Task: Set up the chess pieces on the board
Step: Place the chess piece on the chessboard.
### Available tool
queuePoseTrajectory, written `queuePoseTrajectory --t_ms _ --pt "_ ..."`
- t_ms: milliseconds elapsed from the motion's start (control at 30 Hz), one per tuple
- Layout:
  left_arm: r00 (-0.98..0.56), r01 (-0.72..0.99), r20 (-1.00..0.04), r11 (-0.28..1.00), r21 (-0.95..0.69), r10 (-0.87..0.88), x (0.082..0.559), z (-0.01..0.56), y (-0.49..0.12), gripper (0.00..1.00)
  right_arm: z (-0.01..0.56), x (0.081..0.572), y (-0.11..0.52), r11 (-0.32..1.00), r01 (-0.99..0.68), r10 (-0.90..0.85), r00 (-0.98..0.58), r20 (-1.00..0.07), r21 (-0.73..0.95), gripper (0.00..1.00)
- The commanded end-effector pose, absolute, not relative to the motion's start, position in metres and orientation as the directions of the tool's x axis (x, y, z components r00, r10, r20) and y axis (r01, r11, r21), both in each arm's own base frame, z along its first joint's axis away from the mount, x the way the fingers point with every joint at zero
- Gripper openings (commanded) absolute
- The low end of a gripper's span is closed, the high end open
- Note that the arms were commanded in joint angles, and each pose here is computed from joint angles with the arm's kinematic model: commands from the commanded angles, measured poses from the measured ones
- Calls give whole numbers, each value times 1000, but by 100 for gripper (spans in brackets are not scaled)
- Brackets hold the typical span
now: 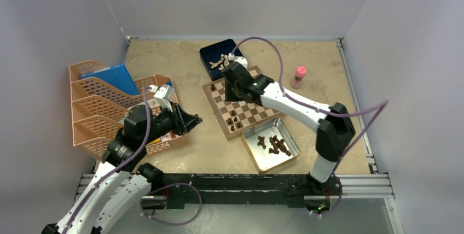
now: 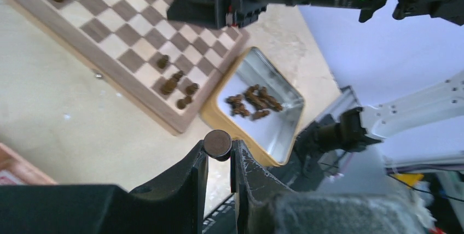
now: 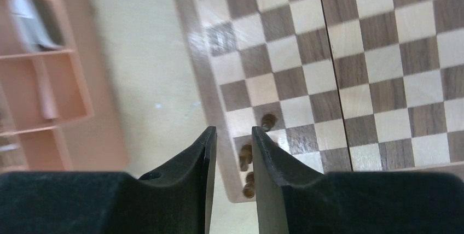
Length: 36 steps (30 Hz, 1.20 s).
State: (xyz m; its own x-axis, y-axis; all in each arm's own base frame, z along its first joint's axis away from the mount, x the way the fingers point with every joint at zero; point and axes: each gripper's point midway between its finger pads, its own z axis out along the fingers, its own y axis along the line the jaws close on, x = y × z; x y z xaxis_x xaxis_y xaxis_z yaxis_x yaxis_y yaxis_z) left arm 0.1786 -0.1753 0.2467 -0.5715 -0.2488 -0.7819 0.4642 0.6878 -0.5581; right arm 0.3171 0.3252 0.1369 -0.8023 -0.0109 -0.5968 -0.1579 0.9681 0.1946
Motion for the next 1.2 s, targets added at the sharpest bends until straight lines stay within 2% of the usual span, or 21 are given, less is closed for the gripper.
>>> queuePoseTrajectory --t_ms 0,167,333,500,700,833,1167 --pt "-623 522 -713 507 -685 -322 159 295 -198 13 214 322 346 883 -317 66 -646 -760 346 32" --pt "-688 478 -628 424 -769 -364 150 315 -205 14 292 286 351 686 -578 194 -442 -876 443 32" --pt "-742 430 -536 328 -841 -402 141 341 -210 16 350 231 329 473 -807 349 -197 -916 354 35" --pt "-795 395 -442 198 -897 -415 130 364 -217 17 363 201 318 426 -874 401 -47 -915 232 35" --pt "-788 376 -403 153 -914 -466 128 379 -213 17 381 163 319 382 -920 444 95 -891 92 36" --pt "-795 364 -372 114 -925 -479 124 386 -211 18 387 146 329 355 -934 438 140 -888 28 38" --pt "-799 355 -363 112 -928 -480 123 387 -211 19 397 125 362 354 -933 377 208 -903 -68 42"
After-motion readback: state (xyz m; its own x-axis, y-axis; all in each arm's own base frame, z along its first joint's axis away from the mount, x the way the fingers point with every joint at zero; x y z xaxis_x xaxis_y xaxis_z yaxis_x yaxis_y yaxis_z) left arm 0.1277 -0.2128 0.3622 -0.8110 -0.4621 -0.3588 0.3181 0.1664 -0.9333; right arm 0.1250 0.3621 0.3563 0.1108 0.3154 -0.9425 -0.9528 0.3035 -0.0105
